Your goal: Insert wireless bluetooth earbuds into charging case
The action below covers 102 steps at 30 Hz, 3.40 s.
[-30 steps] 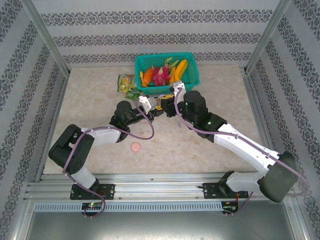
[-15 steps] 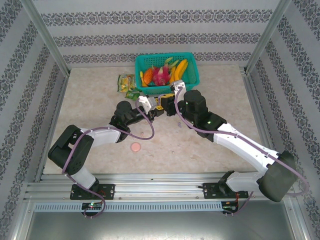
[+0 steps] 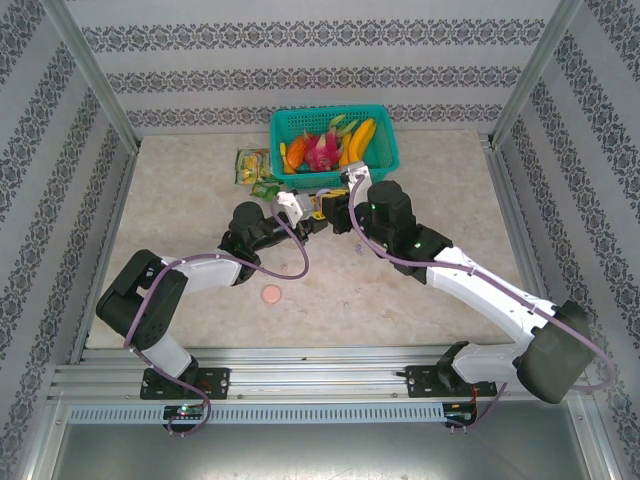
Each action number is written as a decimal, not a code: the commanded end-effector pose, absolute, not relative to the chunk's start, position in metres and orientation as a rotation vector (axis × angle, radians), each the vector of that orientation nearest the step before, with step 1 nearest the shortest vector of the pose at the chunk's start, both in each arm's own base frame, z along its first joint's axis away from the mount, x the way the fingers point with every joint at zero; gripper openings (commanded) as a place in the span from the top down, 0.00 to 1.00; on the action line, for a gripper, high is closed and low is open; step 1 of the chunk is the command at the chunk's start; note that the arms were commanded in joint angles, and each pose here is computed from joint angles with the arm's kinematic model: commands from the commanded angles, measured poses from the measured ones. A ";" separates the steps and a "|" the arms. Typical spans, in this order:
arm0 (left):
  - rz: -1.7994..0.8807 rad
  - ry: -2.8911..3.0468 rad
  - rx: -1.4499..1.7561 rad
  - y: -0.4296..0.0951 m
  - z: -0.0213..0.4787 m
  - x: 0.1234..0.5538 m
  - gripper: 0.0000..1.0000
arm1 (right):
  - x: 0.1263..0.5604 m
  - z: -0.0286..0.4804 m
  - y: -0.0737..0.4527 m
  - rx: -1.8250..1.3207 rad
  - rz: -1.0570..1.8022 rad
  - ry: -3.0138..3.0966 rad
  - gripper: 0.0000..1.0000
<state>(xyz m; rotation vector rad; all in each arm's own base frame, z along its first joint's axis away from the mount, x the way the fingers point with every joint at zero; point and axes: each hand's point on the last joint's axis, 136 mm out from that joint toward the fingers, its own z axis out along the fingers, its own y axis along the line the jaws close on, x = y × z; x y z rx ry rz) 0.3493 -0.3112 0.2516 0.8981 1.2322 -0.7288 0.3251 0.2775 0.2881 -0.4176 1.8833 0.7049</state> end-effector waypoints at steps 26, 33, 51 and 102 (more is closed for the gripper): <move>-0.758 1.092 0.867 -0.317 0.290 0.340 1.00 | 0.324 0.269 0.279 -0.450 0.716 1.991 0.65; -0.765 1.105 0.855 -0.317 0.285 0.342 1.00 | 0.323 0.301 0.265 -0.385 0.755 1.944 0.48; -0.771 1.138 0.815 -0.313 0.272 0.345 1.00 | 0.327 0.324 0.195 -0.008 0.840 1.949 0.39; -0.797 1.253 0.714 -0.289 0.222 0.329 1.00 | 0.340 0.073 0.177 -0.045 0.098 2.793 0.35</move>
